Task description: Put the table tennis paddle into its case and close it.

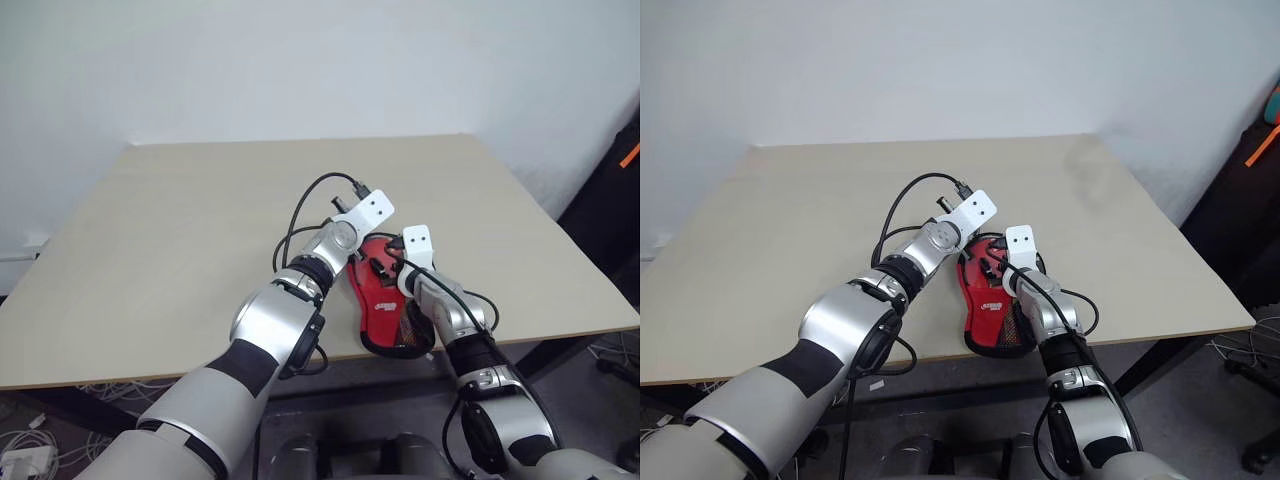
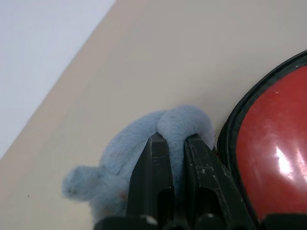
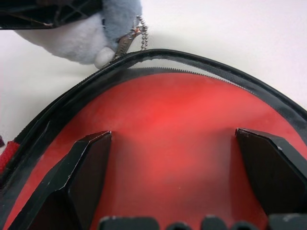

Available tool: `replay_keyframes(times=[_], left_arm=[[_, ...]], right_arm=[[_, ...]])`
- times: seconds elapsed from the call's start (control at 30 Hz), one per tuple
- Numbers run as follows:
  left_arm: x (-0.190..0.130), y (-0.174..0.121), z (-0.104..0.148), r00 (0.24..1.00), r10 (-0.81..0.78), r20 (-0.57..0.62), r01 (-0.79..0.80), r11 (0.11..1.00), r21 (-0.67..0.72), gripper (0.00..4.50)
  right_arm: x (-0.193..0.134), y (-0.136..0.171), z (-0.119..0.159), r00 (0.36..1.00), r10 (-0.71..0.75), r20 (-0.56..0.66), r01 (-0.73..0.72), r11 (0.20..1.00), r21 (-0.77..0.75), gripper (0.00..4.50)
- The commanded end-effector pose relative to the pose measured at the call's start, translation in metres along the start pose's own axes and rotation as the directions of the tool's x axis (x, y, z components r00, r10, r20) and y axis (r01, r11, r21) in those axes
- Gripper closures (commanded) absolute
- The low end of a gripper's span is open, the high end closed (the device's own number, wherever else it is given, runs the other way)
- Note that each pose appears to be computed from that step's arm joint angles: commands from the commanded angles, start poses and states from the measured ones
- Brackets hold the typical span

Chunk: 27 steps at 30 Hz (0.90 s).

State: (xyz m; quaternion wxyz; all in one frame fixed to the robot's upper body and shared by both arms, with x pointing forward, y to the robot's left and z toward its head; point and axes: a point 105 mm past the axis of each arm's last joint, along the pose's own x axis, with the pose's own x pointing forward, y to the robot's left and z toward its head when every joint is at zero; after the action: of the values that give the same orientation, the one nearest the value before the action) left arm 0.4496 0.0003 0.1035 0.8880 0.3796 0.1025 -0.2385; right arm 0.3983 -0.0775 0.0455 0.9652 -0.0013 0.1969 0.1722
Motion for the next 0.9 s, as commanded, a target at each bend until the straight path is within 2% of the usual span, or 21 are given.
replay_keyframes(times=[0.03,0.1,0.2,0.47,0.63,0.73,0.83,0.9], left_arm=[[-0.007,0.012,0.065,0.972,0.015,0.236,-0.039,0.994,0.098,4.49],[-0.007,0.011,0.063,0.971,-0.004,0.238,-0.023,0.994,0.109,4.49],[-0.007,0.007,0.061,0.968,-0.054,0.243,0.025,0.992,0.123,3.6],[-0.009,0.01,0.053,0.963,-0.11,0.247,0.079,0.988,0.134,0.82],[-0.012,0.02,0.052,0.952,-0.116,0.282,0.116,0.993,0.015,0.82],[-0.015,0.03,0.044,0.945,-0.142,0.295,0.171,0.982,-0.077,0.82],[-0.026,0.034,0.04,0.884,-0.259,0.39,0.36,0.908,-0.212,0.82],[-0.037,0.031,0.033,0.815,-0.366,0.449,0.484,0.856,-0.18,0.82]], right_arm=[[-0.001,0.003,-0.047,0.985,0.008,-0.171,-0.006,1.0,0.011,0.0],[-0.001,0.003,-0.047,0.985,0.007,-0.171,-0.005,1.0,0.013,0.0],[0.0,0.005,-0.045,0.986,0.012,-0.167,-0.009,1.0,0.015,0.0],[0.004,0.007,-0.042,0.986,0.023,-0.162,-0.021,1.0,0.011,0.0],[0.006,0.011,-0.035,0.991,0.04,-0.126,-0.038,0.999,0.022,0.0],[0.005,0.011,-0.019,0.997,0.059,-0.059,-0.057,0.998,0.031,0.0],[0.004,-0.004,-0.005,1.0,0.009,-0.003,-0.009,0.999,0.044,0.0],[0.003,-0.017,0.006,0.998,-0.034,0.047,0.03,0.997,0.07,0.0]])
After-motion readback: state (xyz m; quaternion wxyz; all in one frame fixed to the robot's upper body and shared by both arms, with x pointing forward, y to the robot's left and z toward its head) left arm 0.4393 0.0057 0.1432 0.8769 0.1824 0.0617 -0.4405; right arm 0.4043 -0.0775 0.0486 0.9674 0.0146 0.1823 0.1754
